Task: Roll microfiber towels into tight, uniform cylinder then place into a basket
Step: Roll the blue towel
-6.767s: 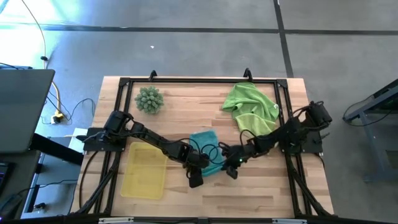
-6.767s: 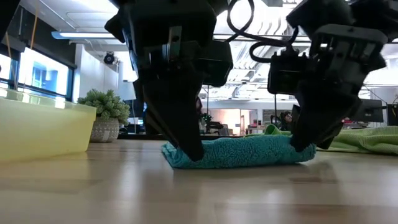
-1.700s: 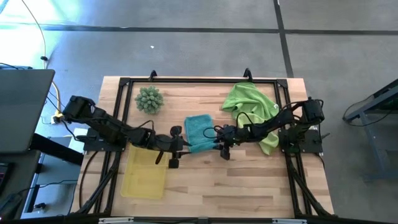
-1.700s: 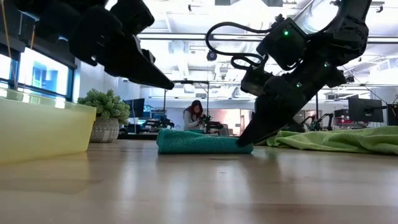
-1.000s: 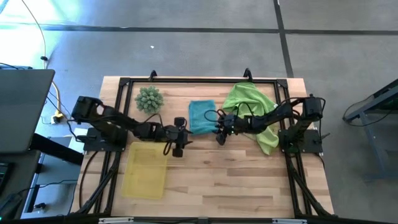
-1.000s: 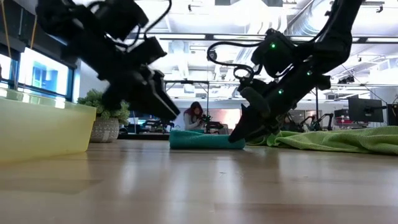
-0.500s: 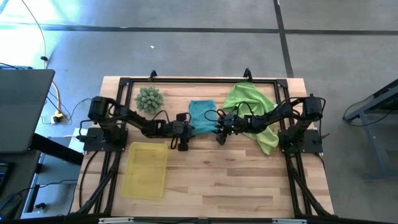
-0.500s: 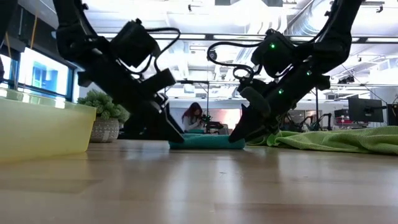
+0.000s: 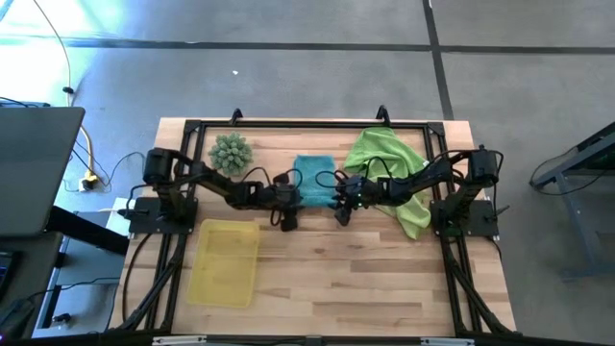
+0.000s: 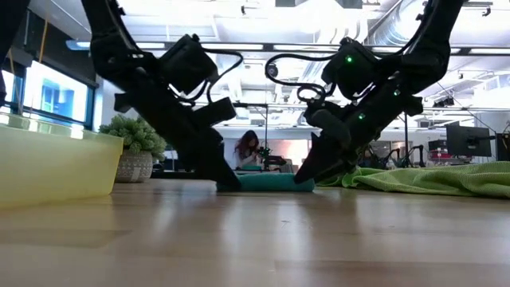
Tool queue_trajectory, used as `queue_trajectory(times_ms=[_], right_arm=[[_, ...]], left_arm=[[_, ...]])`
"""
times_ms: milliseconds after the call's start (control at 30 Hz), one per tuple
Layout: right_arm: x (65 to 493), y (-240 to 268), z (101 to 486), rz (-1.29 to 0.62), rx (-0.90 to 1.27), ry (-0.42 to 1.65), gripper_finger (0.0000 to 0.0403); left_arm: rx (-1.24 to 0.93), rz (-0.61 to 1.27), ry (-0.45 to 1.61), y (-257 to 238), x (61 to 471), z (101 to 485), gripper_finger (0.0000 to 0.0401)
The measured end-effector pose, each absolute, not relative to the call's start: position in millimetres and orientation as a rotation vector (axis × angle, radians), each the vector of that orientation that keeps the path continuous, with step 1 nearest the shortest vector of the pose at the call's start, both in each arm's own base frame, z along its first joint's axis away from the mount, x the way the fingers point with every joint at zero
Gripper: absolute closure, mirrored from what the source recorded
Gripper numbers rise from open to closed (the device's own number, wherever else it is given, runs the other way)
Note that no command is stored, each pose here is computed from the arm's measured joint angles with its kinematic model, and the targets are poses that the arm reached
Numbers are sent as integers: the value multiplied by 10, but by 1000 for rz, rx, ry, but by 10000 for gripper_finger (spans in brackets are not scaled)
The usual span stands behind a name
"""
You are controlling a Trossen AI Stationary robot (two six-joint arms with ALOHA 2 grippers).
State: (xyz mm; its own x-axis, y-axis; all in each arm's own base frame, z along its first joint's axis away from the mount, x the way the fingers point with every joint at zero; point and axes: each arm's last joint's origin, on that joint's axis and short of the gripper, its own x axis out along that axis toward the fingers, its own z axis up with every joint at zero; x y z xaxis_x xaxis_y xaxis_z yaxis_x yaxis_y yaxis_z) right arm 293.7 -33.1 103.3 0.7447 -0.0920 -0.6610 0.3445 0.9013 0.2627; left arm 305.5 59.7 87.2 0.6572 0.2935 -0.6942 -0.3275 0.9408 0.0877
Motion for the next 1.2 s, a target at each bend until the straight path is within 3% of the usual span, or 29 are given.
queue_trajectory(times_ms=[300,433,867,1000,1200], right_arm=[[2935,-316,1029,-174,328,712,254],[2935,-300,1029,-92,259,722,254],[2812,-126,1503,142,-156,640,254],[2836,16,1444,122,-364,659,254],[2894,79,1249,105,-408,698,250]], left_arm=[[-436,273,761,622,3041,862,370],[-653,192,774,642,3025,856,392],[-771,179,793,746,2982,853,388],[-775,181,791,746,2983,854,388],[-781,184,788,747,2985,856,387]])
